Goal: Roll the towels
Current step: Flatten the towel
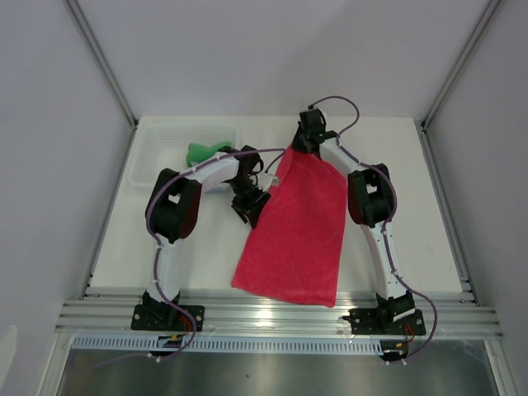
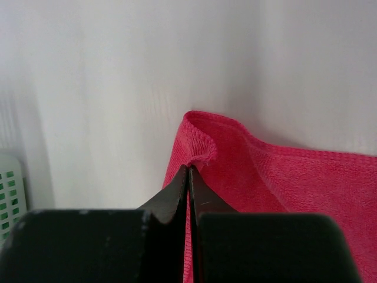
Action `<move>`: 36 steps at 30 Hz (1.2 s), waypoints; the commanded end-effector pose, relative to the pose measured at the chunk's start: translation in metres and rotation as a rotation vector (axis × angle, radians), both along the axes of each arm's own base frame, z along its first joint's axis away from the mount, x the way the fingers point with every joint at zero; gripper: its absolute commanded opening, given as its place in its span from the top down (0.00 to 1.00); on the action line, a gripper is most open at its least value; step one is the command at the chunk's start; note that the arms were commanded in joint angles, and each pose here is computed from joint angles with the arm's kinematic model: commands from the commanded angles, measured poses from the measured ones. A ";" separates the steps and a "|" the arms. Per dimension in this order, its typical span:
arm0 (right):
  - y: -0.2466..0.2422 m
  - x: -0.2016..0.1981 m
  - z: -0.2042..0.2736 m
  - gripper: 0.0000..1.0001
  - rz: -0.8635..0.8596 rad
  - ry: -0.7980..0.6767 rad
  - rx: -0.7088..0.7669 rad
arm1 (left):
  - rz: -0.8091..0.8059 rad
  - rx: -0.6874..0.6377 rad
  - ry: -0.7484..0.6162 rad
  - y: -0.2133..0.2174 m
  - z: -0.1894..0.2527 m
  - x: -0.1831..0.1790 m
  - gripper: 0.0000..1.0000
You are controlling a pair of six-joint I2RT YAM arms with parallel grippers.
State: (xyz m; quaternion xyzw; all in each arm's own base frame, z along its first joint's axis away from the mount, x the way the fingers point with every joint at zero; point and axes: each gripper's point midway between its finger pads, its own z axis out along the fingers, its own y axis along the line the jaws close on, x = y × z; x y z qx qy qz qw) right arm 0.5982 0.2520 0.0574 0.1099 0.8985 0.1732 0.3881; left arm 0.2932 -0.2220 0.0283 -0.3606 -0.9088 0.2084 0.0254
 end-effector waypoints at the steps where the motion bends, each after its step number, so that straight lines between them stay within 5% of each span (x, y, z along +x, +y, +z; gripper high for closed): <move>1: 0.022 0.013 0.059 1.00 0.022 -0.133 0.072 | 0.009 -0.023 0.001 -0.002 0.007 0.001 0.50; 9: 0.056 0.019 0.070 1.00 0.056 -0.185 0.168 | 0.007 -0.026 0.001 -0.002 0.009 0.002 0.50; 22: 0.111 0.015 0.025 0.99 0.074 -0.120 0.303 | 0.020 -0.011 -0.007 0.017 0.044 0.008 0.50; 24: 0.113 0.013 0.013 0.96 0.072 -0.103 0.297 | 0.022 0.008 -0.016 0.023 0.046 0.009 0.50; 28: 0.117 0.009 0.003 0.62 0.098 -0.079 0.307 | 0.027 0.012 -0.014 0.027 0.049 0.009 0.49; 36: 0.090 0.018 0.086 0.55 0.181 -0.209 0.290 | 0.017 -0.107 0.016 0.005 0.062 0.004 0.49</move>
